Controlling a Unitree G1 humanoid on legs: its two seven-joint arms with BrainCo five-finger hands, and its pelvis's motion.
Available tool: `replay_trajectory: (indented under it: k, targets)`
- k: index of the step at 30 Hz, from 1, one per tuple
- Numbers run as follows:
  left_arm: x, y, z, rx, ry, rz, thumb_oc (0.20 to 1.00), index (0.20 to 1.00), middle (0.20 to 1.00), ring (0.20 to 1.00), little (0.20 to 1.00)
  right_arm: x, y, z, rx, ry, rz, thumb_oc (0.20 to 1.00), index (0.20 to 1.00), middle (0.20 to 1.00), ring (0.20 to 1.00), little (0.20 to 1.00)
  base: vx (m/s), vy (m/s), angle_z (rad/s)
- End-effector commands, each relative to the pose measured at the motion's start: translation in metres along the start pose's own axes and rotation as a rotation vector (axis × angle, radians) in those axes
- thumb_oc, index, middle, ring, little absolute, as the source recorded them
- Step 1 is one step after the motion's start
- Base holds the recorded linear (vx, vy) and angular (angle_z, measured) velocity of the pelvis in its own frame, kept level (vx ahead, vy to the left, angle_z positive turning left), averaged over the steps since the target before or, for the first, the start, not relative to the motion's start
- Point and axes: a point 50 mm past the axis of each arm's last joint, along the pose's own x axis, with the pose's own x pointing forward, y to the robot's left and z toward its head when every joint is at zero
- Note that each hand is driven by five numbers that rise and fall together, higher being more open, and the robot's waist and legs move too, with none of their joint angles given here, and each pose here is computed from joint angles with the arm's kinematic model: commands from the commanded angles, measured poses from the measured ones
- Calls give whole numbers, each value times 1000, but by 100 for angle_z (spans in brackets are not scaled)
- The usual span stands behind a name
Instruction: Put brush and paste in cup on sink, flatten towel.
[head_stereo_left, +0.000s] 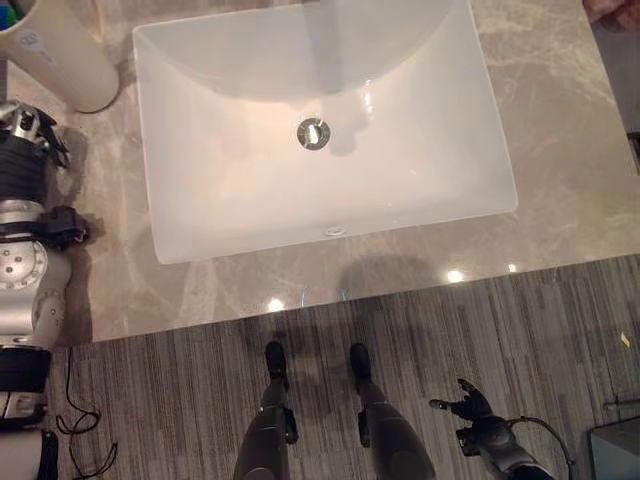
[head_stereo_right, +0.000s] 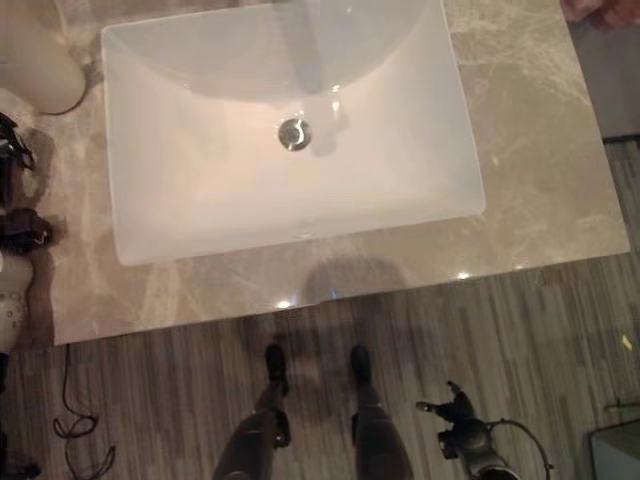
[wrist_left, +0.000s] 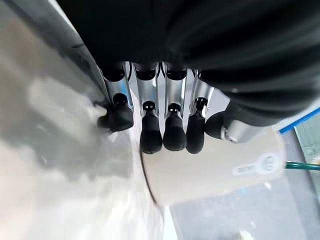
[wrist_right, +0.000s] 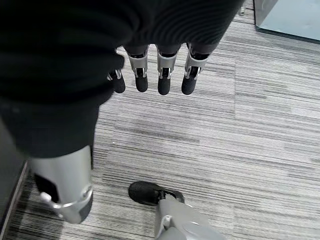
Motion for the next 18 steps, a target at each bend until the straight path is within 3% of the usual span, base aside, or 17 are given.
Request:
replay_trajectory:
  k: [1, 7, 18]
  targets:
    - [-8, 3, -11, 3, 31, 9, 200, 200, 200, 200, 200, -4, -16, -20, -24, 71, -43, 1000, 1000, 1000, 1000, 1000, -56, -29, 3]
    - [-22, -3, -12, -34, 25, -40, 200, 200, 200, 200, 200, -3, -13, -19, -26, 68, -30, 1000, 1000, 1000, 1000, 1000, -54, -5, 7]
    - [-10, -18, -10, -2, 18, -98, 200, 200, 200, 200, 200, -6, -11, -33, -49, 124, -11, 1000, 1000, 1000, 1000, 1000, -15, 2, 0]
